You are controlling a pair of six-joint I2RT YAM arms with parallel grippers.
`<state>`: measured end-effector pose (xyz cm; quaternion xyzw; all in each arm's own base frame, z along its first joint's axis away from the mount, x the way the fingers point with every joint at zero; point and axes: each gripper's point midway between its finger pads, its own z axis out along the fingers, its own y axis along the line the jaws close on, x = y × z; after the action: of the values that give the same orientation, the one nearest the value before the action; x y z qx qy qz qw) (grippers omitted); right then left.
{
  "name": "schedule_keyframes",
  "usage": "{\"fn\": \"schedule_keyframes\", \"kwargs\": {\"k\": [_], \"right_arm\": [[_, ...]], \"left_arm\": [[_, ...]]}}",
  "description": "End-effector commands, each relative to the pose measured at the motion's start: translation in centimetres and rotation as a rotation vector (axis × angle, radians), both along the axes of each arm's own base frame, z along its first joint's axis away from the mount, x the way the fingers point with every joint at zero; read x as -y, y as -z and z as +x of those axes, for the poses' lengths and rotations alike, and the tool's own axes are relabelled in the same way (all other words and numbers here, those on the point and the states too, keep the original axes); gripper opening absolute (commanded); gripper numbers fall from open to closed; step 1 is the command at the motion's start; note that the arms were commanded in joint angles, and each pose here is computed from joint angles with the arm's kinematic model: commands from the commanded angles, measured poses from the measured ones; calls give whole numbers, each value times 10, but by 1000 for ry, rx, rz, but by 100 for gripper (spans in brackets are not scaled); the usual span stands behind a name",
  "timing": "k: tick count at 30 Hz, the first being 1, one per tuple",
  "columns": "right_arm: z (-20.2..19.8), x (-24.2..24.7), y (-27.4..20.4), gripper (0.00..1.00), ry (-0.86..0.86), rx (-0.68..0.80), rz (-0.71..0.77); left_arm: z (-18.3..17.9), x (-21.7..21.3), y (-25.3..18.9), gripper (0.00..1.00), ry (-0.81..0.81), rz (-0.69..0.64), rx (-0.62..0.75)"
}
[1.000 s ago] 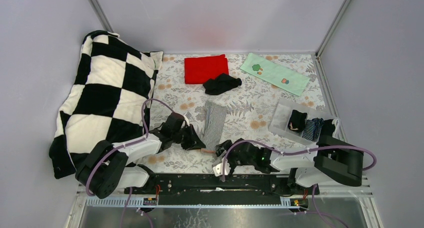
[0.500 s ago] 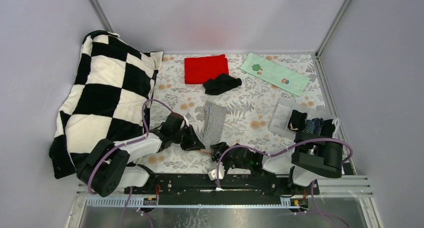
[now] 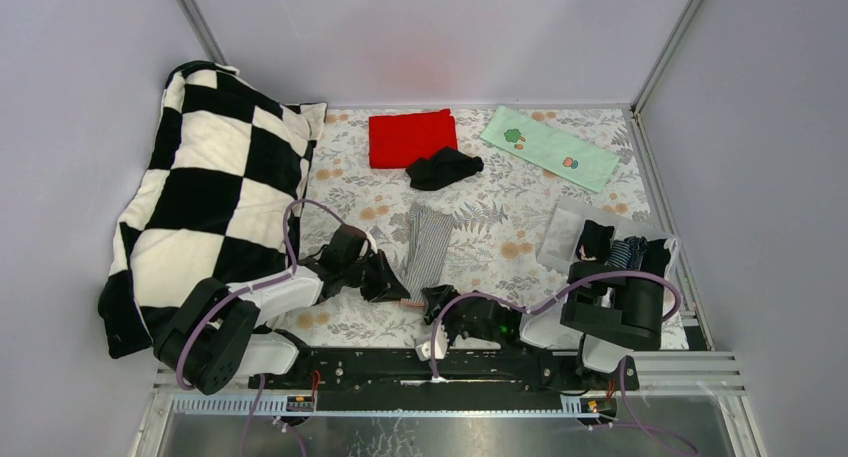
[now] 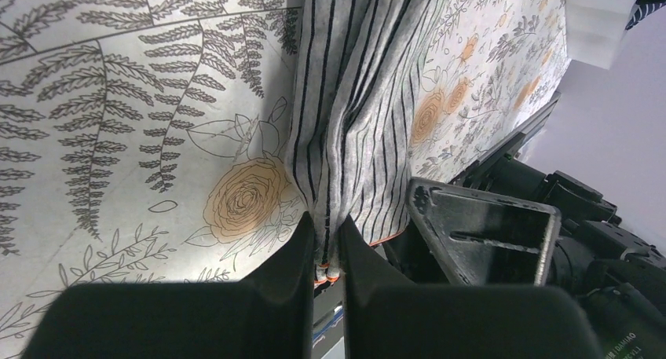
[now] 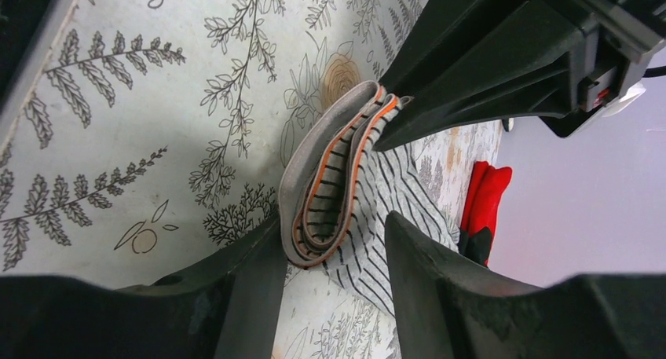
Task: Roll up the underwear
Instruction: Roll the underwear to the center of the board.
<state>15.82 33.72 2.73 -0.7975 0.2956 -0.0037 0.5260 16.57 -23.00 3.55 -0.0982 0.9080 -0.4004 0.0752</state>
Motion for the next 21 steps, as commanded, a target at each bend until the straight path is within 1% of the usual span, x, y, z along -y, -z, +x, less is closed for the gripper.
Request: {"fn": "schedule_keyframes", "kwargs": {"k": [1,5,9,11,13,14,16,18,21], "right_arm": [[-3,11,26,52,-3,-8,-82],[-4,8,27,40,-2,-24,-65],[-7,9,24,23,5,-58,-35],[-9,7,21,16,15,-90,-7],[-11,5,16,11,34,-131,29],[-12,4,14,9,42,-158,46],[-14,2,11,4,57,-203,76],[-21,0,7,2,53,-263,115],[-28,1,5,2,61,-335,147]], "left_arm": [[1,2,-4,0,13,-18,-8],[0,0,-1,0,11,-12,-12],[1,-1,0,0,-1,-9,-12],[2,-2,0,5,-10,-4,-7],[6,-3,-3,13,-22,-1,10],[8,-4,-4,21,-30,4,12],[11,-8,-5,33,-49,23,19],[17,-11,-10,46,-69,40,46],[29,-12,-20,56,-93,50,100]]}}
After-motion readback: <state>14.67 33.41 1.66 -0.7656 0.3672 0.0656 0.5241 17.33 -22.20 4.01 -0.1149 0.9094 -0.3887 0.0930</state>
